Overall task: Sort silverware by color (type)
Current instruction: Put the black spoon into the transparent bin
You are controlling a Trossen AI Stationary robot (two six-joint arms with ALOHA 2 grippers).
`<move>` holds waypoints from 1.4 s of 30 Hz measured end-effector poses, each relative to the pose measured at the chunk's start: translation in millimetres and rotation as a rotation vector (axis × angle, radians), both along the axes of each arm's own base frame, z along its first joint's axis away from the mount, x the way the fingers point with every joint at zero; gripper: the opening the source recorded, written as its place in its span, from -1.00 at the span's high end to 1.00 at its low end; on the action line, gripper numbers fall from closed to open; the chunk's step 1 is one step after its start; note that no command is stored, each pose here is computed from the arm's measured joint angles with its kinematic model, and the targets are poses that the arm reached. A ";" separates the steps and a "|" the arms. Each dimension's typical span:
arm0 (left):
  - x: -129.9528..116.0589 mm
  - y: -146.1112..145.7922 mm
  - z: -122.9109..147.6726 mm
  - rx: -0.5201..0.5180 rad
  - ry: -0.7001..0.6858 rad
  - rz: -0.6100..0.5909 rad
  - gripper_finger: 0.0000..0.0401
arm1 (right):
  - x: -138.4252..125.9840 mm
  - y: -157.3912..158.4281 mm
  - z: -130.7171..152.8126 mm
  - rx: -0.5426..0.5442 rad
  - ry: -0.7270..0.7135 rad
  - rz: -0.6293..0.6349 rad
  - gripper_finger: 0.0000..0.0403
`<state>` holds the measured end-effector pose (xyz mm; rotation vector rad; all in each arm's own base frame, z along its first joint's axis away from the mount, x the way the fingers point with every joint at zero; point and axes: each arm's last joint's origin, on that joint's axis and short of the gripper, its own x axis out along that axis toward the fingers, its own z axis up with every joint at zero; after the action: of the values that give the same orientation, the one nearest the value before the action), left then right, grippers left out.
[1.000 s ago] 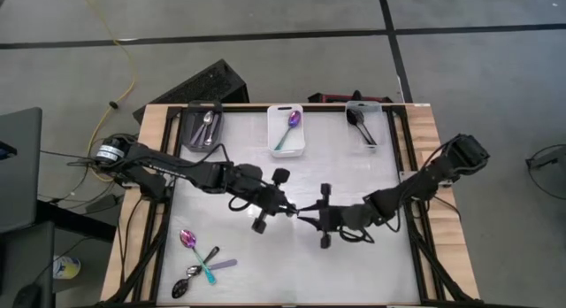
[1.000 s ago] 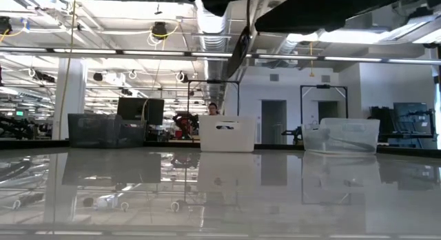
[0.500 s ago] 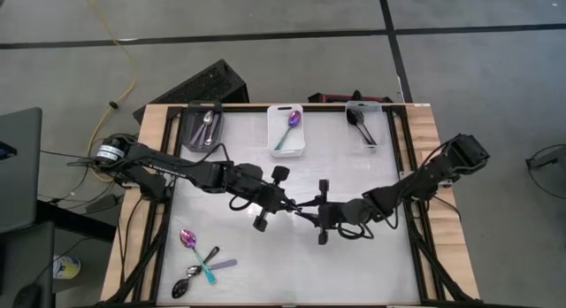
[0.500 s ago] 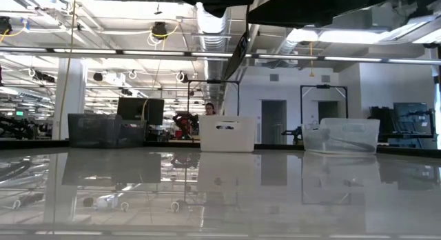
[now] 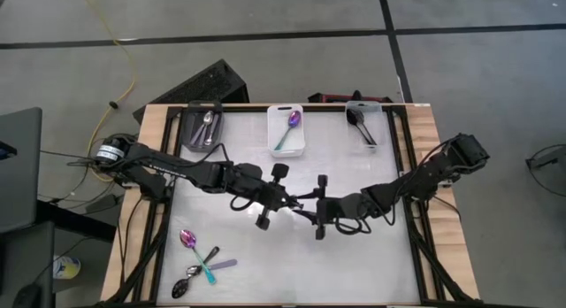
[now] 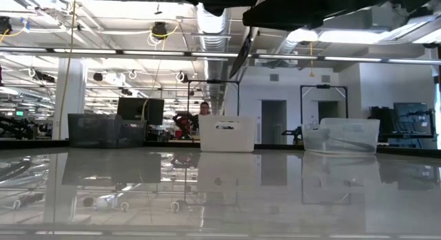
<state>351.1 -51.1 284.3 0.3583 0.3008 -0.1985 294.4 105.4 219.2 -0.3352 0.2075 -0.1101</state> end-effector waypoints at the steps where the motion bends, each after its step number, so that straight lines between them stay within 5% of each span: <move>1: 0.2 0.3 0.4 0.003 -0.005 0.012 1.00 | 0.0 0.0 0.0 -0.002 0.000 0.000 0.09; 10: 0.5 1.0 1.2 0.009 -0.014 0.030 1.00 | -0.5 -2.2 0.3 -0.020 -0.007 -0.082 0.85; 14: 0.3 3.1 0.1 0.030 -0.004 0.097 0.95 | -3.2 -2.2 2.6 -0.043 -0.004 -0.123 0.86; 21: -10.5 5.4 -1.5 0.136 0.080 0.294 0.55 | -28.9 -20.1 26.6 -0.102 0.056 -0.295 0.86; 28: -50.6 1.1 14.2 0.111 0.188 0.310 0.36 | -80.5 -79.1 25.5 -0.076 0.055 -0.670 0.86; 33: -93.5 7.8 -4.7 0.052 0.055 0.376 0.40 | -118.1 -134.3 -1.8 -0.023 -0.021 -0.960 0.86; 39: -136.3 17.1 -30.5 -0.095 -0.198 0.387 0.43 | -131.2 -175.3 -13.4 -0.197 0.051 -0.905 0.86; 42: -151.1 20.2 -32.3 -0.143 -0.259 0.390 0.44 | -137.2 -194.8 -14.1 -0.191 0.053 -0.976 0.86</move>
<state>200.0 -30.8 252.0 0.1753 0.0957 0.2085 157.2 -89.4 205.1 -0.4030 0.4016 -1.0908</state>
